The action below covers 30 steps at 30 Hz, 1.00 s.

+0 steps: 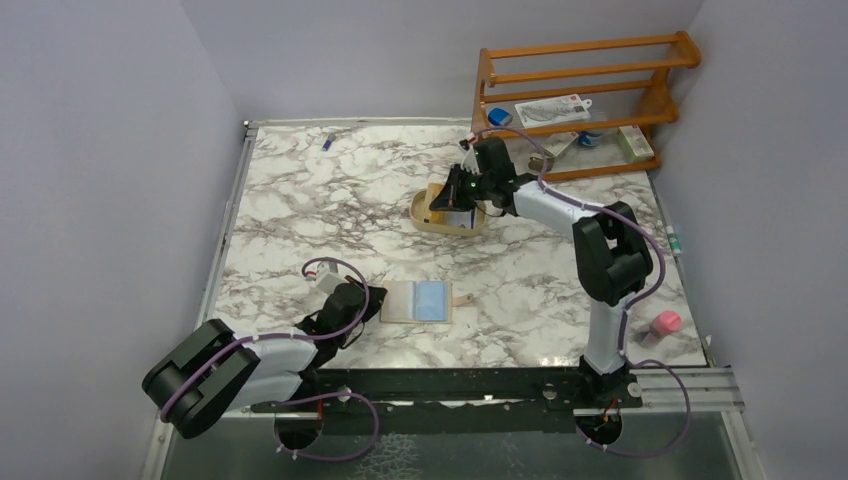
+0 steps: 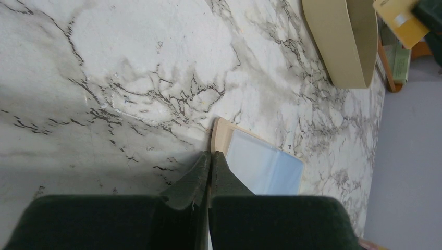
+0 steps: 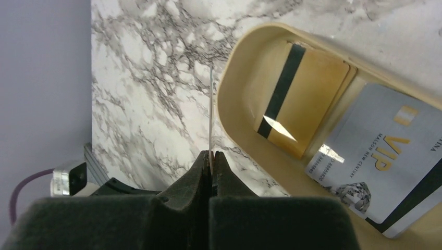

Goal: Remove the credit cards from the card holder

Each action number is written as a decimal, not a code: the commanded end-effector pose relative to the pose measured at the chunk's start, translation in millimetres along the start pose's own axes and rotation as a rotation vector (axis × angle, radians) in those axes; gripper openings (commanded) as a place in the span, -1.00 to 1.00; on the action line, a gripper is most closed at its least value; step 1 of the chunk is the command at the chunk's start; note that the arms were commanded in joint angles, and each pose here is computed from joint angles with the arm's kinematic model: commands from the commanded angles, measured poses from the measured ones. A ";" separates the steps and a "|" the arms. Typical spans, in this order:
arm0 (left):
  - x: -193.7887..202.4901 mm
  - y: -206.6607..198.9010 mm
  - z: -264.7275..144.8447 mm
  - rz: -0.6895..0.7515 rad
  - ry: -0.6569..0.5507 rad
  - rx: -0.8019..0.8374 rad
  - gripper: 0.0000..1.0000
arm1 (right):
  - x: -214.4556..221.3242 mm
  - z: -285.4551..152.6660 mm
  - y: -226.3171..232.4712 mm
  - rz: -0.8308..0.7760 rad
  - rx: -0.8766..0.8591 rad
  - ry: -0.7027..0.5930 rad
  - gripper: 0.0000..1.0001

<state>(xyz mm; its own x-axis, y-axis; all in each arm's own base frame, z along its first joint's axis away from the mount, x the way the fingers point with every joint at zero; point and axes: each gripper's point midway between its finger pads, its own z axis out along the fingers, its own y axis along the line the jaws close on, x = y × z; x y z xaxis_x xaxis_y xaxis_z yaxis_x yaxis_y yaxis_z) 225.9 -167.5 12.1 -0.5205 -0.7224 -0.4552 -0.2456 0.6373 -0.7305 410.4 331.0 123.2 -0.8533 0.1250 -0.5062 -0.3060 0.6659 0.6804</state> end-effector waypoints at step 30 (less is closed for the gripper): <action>37.8 91.9 -21.1 0.181 0.182 -0.281 -1.00 | 6.5 38.3 -25.8 0.029 -0.178 0.090 -0.99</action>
<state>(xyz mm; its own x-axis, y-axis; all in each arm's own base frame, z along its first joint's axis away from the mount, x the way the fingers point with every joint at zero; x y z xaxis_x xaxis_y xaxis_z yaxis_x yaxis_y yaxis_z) 227.9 -170.6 11.5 -0.5292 -0.7098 -0.4648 -0.2330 0.6484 -0.7248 426.7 324.9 69.0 -0.8949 0.1041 -0.4339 -0.2852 0.6144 0.7356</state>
